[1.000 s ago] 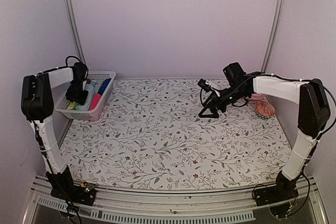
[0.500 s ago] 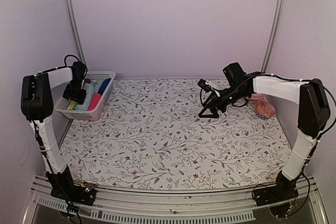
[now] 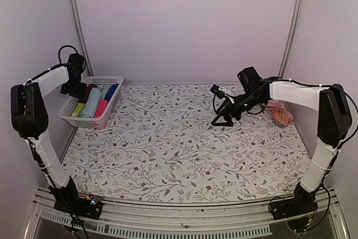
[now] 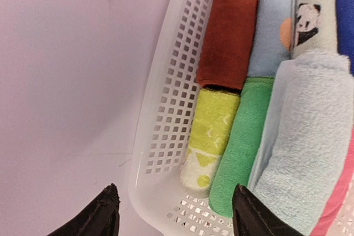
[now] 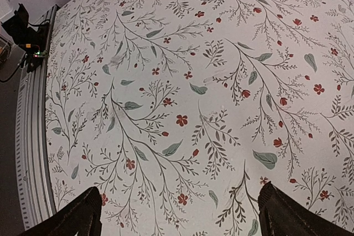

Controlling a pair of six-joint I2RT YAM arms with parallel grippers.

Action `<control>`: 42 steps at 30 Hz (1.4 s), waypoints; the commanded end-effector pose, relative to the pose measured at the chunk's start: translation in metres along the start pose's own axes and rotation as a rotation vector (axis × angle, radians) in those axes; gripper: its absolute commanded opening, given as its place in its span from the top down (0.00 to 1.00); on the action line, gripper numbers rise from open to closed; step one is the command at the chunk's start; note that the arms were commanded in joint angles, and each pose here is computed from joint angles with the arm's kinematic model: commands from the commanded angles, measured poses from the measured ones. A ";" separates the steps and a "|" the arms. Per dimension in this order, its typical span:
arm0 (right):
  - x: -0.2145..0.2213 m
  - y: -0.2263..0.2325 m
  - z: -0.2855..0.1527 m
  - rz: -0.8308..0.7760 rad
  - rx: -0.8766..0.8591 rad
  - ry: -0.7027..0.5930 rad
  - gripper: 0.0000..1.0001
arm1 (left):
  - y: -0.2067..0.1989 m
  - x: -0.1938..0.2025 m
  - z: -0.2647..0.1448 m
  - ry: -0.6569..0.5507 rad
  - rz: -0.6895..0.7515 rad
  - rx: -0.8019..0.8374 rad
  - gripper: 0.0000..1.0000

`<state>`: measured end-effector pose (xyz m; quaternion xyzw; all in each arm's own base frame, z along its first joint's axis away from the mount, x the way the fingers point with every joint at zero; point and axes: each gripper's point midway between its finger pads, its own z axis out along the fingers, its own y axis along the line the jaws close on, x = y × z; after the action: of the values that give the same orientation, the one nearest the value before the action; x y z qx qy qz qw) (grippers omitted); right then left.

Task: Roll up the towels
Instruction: Adjust the towel in the bin.

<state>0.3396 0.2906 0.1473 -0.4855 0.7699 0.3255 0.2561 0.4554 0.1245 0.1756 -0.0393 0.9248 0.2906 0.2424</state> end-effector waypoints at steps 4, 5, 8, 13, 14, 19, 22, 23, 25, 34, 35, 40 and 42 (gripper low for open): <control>-0.004 0.008 -0.001 -0.017 -0.019 -0.003 0.01 | -0.072 -0.017 -0.042 -0.100 0.093 0.257 0.29; -0.004 0.008 -0.001 -0.018 -0.021 -0.002 0.01 | -0.078 -0.015 -0.043 -0.096 0.107 0.267 0.29; -0.004 0.009 -0.001 -0.018 -0.021 -0.002 0.01 | -0.086 -0.011 -0.035 -0.064 0.126 0.262 0.29; -0.006 0.010 -0.002 -0.021 -0.022 -0.007 0.01 | -0.078 -0.007 -0.015 -0.024 0.148 0.160 0.33; -0.006 0.010 -0.002 -0.022 -0.023 -0.008 0.01 | -0.075 -0.009 -0.013 -0.031 0.147 0.137 0.34; -0.005 0.010 0.000 -0.019 -0.027 -0.003 0.01 | -0.072 -0.031 -0.016 -0.128 0.121 0.136 0.37; -0.005 0.010 0.000 -0.021 -0.027 -0.003 0.01 | -0.078 -0.042 -0.018 -0.169 0.116 0.174 0.39; -0.004 0.010 0.000 -0.020 -0.027 -0.001 0.01 | -0.080 -0.044 -0.018 -0.173 0.116 0.185 0.40; -0.004 0.010 0.000 -0.021 -0.026 0.000 0.01 | -0.086 -0.045 -0.013 -0.168 0.120 0.207 0.41; -0.001 0.008 0.003 -0.019 -0.029 0.008 0.01 | -0.082 -0.046 0.004 -0.179 0.073 0.184 0.68; -0.001 0.008 0.003 -0.018 -0.029 0.009 0.01 | -0.081 -0.046 0.006 -0.179 0.069 0.176 0.71; 0.000 0.008 0.004 -0.018 -0.033 0.014 0.01 | -0.094 -0.041 0.025 -0.152 0.090 0.194 0.74; 0.000 0.008 0.005 -0.016 -0.033 0.015 0.01 | -0.099 -0.036 0.033 -0.126 0.096 0.205 0.74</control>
<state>0.3350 0.2916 0.1456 -0.4923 0.7677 0.3253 0.2499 0.5159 0.0559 0.1519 0.0449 0.9231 0.2181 0.3135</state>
